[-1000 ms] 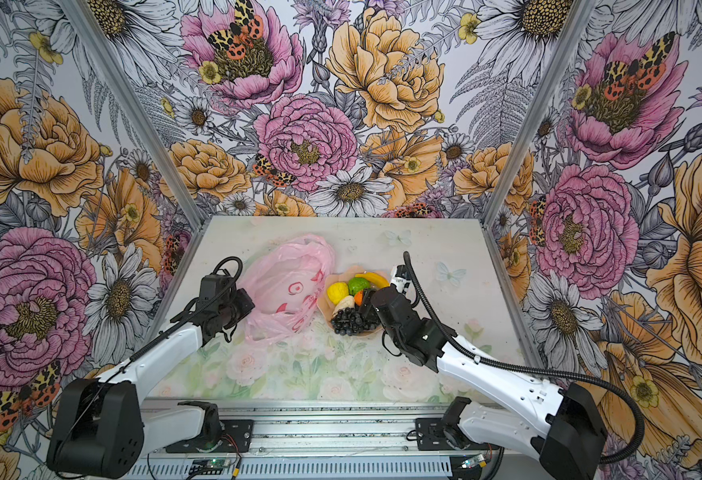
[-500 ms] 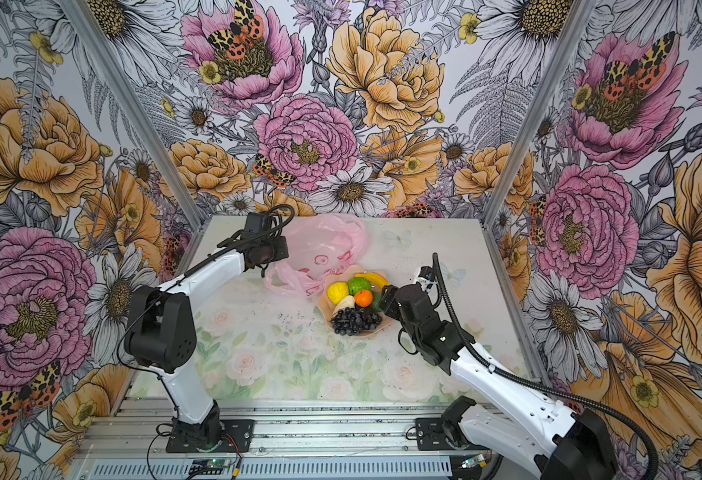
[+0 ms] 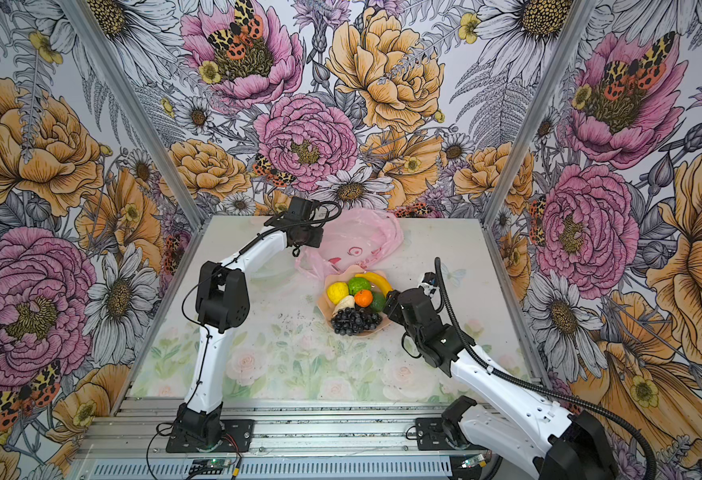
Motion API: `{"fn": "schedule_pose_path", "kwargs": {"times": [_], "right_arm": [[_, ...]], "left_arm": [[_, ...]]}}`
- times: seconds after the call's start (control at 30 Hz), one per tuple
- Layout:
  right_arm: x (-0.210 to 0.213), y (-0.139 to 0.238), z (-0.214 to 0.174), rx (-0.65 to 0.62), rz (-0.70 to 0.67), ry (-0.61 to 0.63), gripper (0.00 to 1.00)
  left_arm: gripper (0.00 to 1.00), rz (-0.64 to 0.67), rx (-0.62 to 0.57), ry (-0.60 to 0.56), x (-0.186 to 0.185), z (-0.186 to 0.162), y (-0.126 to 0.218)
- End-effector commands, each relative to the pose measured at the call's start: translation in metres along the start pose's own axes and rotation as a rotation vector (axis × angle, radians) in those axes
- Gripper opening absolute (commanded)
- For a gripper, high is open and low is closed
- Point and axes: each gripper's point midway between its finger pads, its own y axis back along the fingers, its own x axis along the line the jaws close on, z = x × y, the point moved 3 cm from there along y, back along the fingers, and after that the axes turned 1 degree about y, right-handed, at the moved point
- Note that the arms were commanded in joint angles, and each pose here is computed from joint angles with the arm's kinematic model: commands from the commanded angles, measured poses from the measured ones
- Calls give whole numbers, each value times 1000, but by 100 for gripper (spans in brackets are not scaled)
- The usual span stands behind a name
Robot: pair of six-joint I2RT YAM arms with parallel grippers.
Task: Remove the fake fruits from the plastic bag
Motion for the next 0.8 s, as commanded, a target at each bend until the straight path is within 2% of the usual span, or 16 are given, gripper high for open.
{"fn": "schedule_pose_path", "kwargs": {"times": [0.0, 0.2, 0.27, 0.33, 0.43, 0.5, 0.77], "right_arm": [[-12, -3, -9, 34, -16, -17, 85], [-27, -22, -12, 131, -40, -28, 94], [-24, -27, -7, 159, -24, -10, 100], [-21, -33, -3, 193, -1, -3, 99], [-19, -45, 4, 231, 25, -8, 100], [-18, -53, 6, 253, 45, -27, 100], [-6, -86, 3, 312, 95, -66, 100]], "left_arm": [[22, -29, 13, -84, -10, 8, -3], [58, 85, -8, -59, -5, 21, -2], [70, 116, -14, -13, -1, 28, 10], [84, 103, -18, 37, -2, 33, 24], [95, 96, -45, 118, -3, 43, 50], [98, 115, -63, 155, -3, 47, 64], [99, 36, -69, 218, -12, 50, 85]]}}
